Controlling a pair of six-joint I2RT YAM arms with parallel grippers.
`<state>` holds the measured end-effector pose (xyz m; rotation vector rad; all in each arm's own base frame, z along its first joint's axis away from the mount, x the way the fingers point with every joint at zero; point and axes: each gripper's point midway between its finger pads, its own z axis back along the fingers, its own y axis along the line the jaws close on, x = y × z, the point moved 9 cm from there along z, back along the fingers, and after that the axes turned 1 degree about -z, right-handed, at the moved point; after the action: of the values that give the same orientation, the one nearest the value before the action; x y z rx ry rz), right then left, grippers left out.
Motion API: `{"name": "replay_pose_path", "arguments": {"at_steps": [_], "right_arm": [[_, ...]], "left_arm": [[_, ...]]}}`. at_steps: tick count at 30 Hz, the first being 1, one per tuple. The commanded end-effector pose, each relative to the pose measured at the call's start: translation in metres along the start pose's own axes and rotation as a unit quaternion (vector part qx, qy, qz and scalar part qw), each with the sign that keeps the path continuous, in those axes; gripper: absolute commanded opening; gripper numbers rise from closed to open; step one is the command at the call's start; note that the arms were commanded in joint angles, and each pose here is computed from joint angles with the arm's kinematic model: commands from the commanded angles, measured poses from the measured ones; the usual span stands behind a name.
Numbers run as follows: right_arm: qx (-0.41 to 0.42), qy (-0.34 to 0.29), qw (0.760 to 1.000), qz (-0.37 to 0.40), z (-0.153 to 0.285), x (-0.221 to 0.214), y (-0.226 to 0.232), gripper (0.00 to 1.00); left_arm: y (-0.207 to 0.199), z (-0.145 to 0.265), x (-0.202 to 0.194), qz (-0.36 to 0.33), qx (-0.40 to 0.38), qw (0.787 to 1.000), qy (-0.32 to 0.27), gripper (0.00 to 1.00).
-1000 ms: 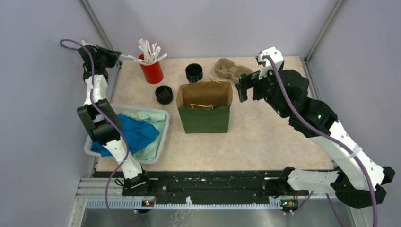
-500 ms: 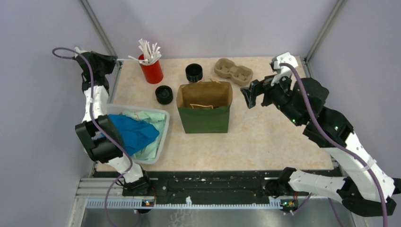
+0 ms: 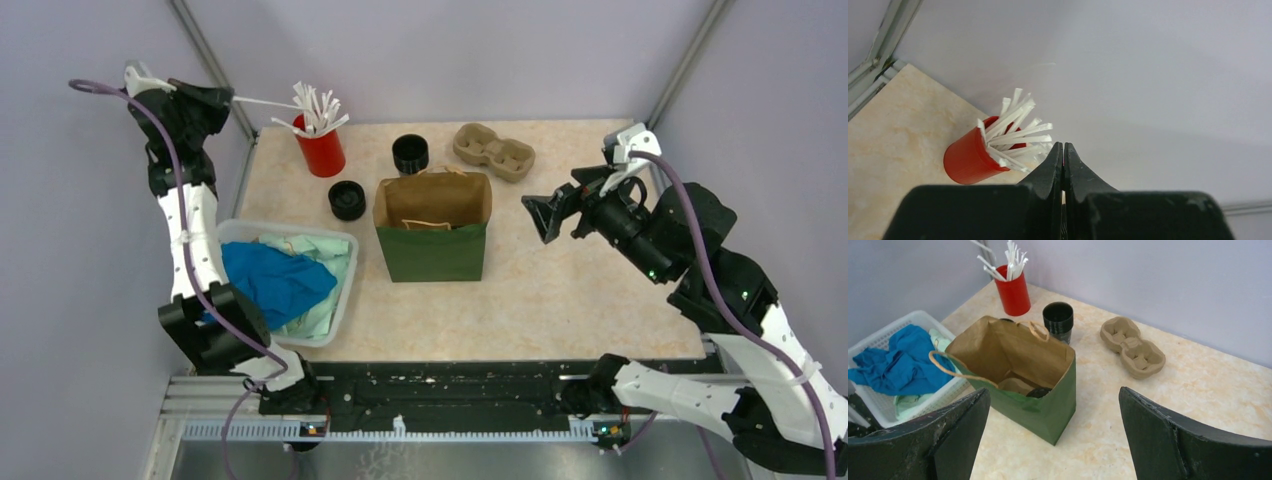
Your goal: Pack the takeout coffee
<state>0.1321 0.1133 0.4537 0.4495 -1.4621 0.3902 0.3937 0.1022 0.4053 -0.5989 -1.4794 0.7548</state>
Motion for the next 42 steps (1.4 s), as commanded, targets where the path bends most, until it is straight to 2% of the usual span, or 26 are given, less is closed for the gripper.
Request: {"name": "replay_pose_path", "arguments": {"at_steps": [1,3,6,9,14,18,22,26,34,42], "right_arm": [[0.032,0.003,0.999,0.001,0.005,-0.008,0.003,0.99],[0.035,0.004,0.999,0.002,0.006,-0.014,0.003,0.99],[0.043,-0.003,0.999,-0.001,0.007,-0.018,0.004,0.99],[0.058,-0.013,0.998,0.001,0.008,-0.016,0.006,0.99],[0.071,-0.023,0.997,0.006,0.011,-0.014,0.007,0.99],[0.069,-0.031,0.997,0.0,0.016,-0.016,0.005,0.99],[0.067,-0.033,0.997,-0.007,0.023,-0.016,0.003,0.99],[0.059,-0.032,0.998,-0.01,0.034,-0.015,-0.001,0.99],[0.041,-0.037,0.998,-0.022,0.045,-0.015,-0.007,0.99],[0.026,-0.037,0.999,-0.016,0.045,-0.015,-0.01,0.99]], "left_arm": [[-0.078,0.066,0.029,-0.096,-0.103,0.99,0.013,0.07],[-0.094,0.092,0.023,-0.123,-0.138,0.982,0.044,0.12],[-0.113,0.134,0.011,-0.158,-0.178,0.967,0.089,0.09],[-0.135,0.175,0.001,-0.179,-0.247,0.944,0.129,0.08],[-0.153,0.204,-0.008,-0.126,-0.32,0.922,0.178,0.0],[-0.164,0.206,-0.024,-0.117,-0.347,0.909,0.2,0.0],[-0.184,0.195,-0.067,-0.113,-0.349,0.902,0.227,0.0],[-0.187,0.179,-0.081,-0.14,-0.328,0.908,0.218,0.0],[-0.192,0.158,-0.108,-0.2,-0.308,0.901,0.232,0.0],[-0.185,0.151,-0.166,-0.265,-0.246,0.898,0.251,0.0]]}}
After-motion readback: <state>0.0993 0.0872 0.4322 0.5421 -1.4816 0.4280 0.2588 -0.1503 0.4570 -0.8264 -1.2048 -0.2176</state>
